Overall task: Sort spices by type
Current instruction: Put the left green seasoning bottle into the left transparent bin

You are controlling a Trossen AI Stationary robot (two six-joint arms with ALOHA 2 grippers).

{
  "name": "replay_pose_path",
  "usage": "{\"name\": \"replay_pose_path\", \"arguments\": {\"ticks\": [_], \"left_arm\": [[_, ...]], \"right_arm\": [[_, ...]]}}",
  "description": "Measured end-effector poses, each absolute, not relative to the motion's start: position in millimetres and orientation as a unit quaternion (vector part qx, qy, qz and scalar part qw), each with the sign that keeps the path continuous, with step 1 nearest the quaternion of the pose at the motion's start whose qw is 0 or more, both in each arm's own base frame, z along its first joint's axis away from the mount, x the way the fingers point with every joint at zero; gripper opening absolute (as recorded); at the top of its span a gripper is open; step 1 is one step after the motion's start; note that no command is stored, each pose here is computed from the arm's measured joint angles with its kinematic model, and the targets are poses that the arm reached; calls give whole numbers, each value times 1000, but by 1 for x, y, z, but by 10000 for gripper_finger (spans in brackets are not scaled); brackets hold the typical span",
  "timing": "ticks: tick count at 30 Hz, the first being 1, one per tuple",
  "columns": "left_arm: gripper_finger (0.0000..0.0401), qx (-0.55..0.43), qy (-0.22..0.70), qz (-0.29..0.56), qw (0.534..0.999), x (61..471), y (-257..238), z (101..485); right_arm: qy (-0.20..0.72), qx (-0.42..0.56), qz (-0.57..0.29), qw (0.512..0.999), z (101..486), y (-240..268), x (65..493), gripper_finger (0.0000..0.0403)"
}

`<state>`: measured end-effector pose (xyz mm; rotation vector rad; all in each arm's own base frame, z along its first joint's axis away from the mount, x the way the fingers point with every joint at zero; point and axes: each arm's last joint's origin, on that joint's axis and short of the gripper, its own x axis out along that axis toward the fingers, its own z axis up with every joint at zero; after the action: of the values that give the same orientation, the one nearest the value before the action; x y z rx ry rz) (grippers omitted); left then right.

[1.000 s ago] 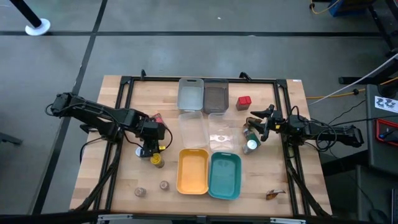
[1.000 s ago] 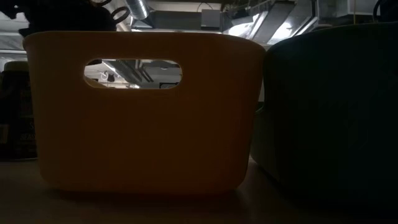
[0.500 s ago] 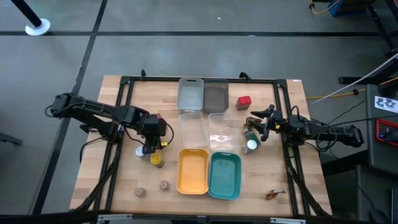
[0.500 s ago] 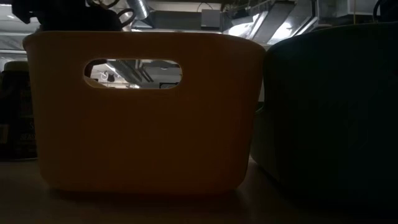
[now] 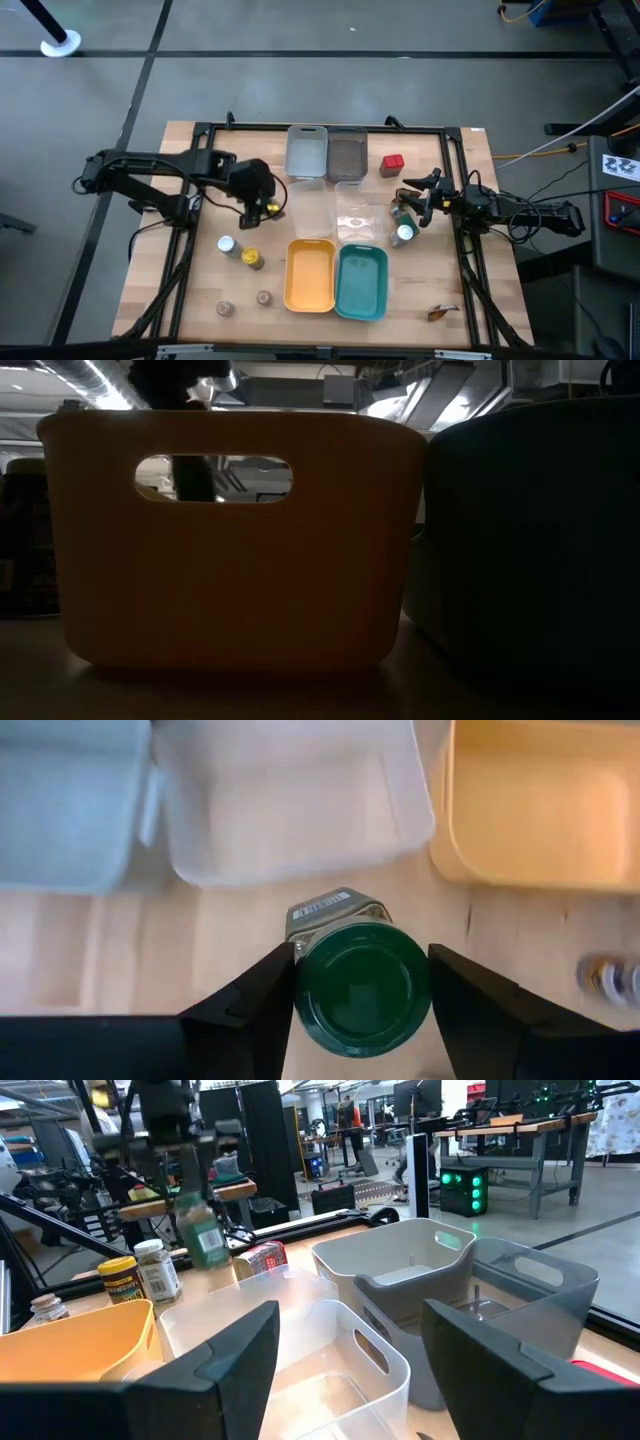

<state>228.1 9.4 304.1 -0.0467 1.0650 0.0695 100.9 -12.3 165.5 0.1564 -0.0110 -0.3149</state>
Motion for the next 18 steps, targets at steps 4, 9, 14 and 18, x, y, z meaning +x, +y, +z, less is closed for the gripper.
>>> {"name": "replay_pose_path", "arguments": {"ticks": [4,9,14,18], "left_arm": [[192,-13,469,41,882,234,19,314],[193,-6,435,53,899,243,31,316],[193,1,445,53,894,257,43,305],[193,0,475,41,879,271,52,286]], "right_arm": [[-6,78,-157,985,166,-12,101,243],[-5,78,-157,985,165,-12,101,243],[-5,78,-157,985,165,-12,101,243],[-5,78,-157,985,165,-12,101,243]]}}
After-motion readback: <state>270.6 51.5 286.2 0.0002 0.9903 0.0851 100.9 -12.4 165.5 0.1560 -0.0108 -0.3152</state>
